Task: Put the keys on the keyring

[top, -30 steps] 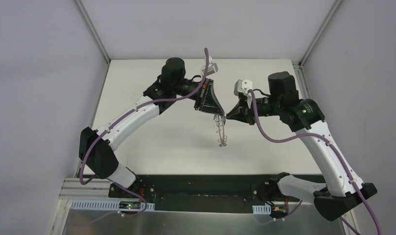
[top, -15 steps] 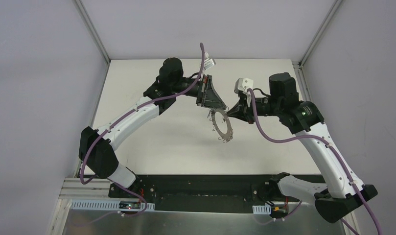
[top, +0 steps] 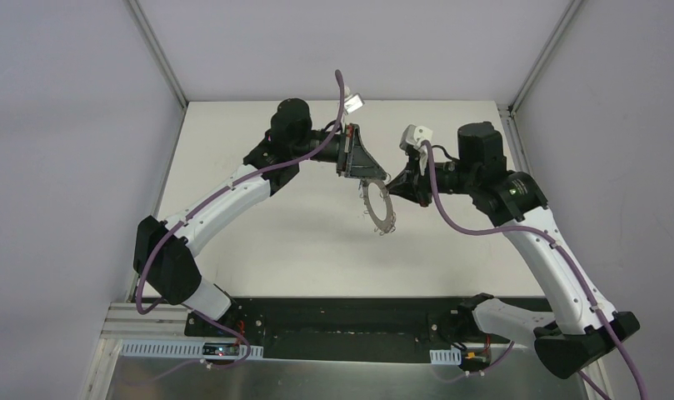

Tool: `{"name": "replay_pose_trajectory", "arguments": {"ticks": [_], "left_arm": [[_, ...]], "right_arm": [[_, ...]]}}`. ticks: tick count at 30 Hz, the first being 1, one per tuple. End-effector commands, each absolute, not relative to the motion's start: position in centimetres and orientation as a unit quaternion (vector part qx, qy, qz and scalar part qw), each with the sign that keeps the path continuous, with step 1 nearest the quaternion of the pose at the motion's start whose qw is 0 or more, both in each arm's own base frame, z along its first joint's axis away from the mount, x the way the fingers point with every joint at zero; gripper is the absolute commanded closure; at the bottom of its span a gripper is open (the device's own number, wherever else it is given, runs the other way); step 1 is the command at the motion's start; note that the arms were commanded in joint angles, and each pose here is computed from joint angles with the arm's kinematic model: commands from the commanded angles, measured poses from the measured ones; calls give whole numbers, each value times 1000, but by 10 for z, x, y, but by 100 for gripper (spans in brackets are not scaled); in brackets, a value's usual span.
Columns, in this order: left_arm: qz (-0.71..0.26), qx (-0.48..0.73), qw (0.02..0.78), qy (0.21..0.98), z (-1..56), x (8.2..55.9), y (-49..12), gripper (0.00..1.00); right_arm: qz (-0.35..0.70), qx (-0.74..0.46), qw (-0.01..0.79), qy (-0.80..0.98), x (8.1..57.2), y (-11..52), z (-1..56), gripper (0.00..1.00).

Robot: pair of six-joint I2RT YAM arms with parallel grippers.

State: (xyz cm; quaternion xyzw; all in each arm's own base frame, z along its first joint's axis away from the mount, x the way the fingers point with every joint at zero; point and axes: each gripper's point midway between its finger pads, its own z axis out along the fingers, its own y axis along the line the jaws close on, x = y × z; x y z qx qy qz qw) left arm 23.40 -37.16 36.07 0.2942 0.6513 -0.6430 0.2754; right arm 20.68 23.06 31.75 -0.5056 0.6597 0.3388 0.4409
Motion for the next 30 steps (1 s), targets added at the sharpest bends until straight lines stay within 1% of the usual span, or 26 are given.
{"name": "replay_pose_trajectory", "arguments": {"ticks": [1,5,11,18,21,24,30], "left_arm": [[-651,293,321,622,390,237,-366,100],[-672,314,316,592,399,228,-364,100],[-688,355,296,559,400,211,-360,100],[-680,390,292,548,394,206,-358,100],[-677,397,291,548,392,206,-358,100],[-675,396,293,549,391,207,-359,100],[-676,380,299,556,394,213,-362,100]], "right_arm": [[357,-495,435,662,204,233,316,96],[348,-488,448,663,204,226,320,85],[342,-479,473,656,197,210,336,81],[351,-472,482,650,191,205,349,76],[373,-464,477,647,193,211,354,73],[413,-458,455,642,190,220,355,69],[457,-454,418,640,188,231,336,60]]}}
